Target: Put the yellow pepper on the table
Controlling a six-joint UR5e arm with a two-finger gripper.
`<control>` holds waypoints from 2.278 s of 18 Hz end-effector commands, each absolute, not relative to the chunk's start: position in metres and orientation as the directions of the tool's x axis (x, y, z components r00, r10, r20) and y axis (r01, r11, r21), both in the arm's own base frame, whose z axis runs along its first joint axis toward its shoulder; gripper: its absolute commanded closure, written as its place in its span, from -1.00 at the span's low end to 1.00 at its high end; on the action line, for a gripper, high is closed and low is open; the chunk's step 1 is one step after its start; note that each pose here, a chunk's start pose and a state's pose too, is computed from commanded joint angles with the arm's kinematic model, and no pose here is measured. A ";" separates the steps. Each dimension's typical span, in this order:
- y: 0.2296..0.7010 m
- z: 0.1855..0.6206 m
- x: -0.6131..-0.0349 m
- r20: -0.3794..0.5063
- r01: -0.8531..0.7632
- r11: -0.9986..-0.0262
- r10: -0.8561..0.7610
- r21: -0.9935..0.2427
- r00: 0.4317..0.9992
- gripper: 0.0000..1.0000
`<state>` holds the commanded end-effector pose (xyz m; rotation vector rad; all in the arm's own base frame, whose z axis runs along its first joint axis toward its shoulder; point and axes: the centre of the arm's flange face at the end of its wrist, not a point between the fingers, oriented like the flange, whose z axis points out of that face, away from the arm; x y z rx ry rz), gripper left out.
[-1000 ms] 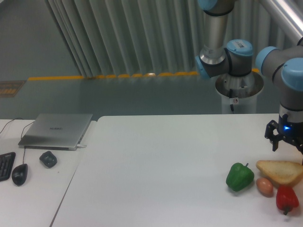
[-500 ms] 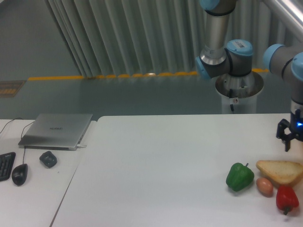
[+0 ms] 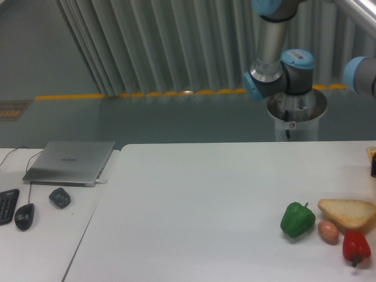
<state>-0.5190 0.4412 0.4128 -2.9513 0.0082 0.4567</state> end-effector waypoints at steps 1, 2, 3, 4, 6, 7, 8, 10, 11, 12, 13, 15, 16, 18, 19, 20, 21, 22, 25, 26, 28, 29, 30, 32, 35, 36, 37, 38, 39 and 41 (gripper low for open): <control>0.443 0.411 -0.522 -0.317 -0.032 -0.986 0.021 -0.161 0.948 -1.00; 0.444 0.409 -0.525 -0.331 -0.034 -0.985 0.024 -0.168 0.943 -1.00; 0.445 0.405 -0.528 -0.333 -0.032 -0.985 0.027 -0.170 0.942 -1.00; 0.442 0.402 -0.532 -0.330 -0.026 -0.985 0.031 -0.168 0.944 -1.00; 0.438 0.394 -0.540 -0.320 -0.005 -0.986 0.049 -0.165 0.946 -1.00; 0.435 0.388 -0.544 -0.310 0.018 -0.986 0.069 -0.165 0.948 -1.00; 0.431 0.384 -0.548 -0.299 0.059 -0.983 0.110 -0.174 0.948 -1.00; 0.429 0.374 -0.554 -0.267 0.153 -0.968 0.203 -0.198 0.942 -1.00; 0.424 0.366 -0.560 -0.254 0.178 -0.964 0.226 -0.196 0.940 -1.00; 0.423 0.359 -0.562 -0.246 0.189 -0.963 0.233 -0.190 0.941 -1.00; 0.424 0.349 -0.563 -0.230 0.216 -0.958 0.257 -0.189 0.939 -1.00; 0.426 0.343 -0.571 -0.222 0.306 -0.925 0.355 -0.226 0.908 -1.00; 0.426 0.340 -0.572 -0.217 0.328 -0.916 0.377 -0.231 0.901 -1.00; 0.428 0.332 -0.575 -0.201 0.338 -0.911 0.386 -0.236 0.900 -1.00; 0.429 0.330 -0.575 -0.198 0.337 -0.912 0.384 -0.236 0.902 -1.00; 0.429 0.329 -0.575 -0.198 0.336 -0.912 0.383 -0.234 0.902 -1.00; 0.430 0.327 -0.576 -0.193 0.337 -0.912 0.384 -0.234 0.903 -1.00; 0.430 0.326 -0.576 -0.187 0.341 -0.910 0.387 -0.238 0.903 -1.00; 0.431 0.321 -0.575 -0.173 0.346 -0.907 0.391 -0.239 0.904 -1.00; 0.432 0.320 -0.574 -0.173 0.345 -0.908 0.389 -0.239 0.905 -1.00; 0.432 0.320 -0.576 -0.174 0.342 -0.909 0.387 -0.240 0.906 -1.00; 0.432 0.318 -0.577 -0.175 0.341 -0.909 0.387 -0.241 0.905 -1.00; 0.433 0.317 -0.578 -0.180 0.340 -0.908 0.387 -0.246 0.904 -1.00; 0.434 0.308 -0.580 -0.174 0.341 -0.910 0.385 -0.238 0.906 -1.00; 0.433 0.302 -0.581 -0.169 0.343 -0.911 0.385 -0.231 0.908 -1.00; 0.433 0.301 -0.581 -0.168 0.343 -0.911 0.384 -0.230 0.908 -1.00; 0.433 0.299 -0.581 -0.166 0.347 -0.910 0.387 -0.227 0.907 -1.00; 0.433 0.296 -0.581 -0.163 0.351 -0.909 0.390 -0.224 0.907 -1.00; 0.432 0.295 -0.580 -0.161 0.353 -0.909 0.391 -0.221 0.906 -1.00; 0.430 0.294 -0.581 -0.160 0.357 -0.908 0.395 -0.220 0.905 -1.00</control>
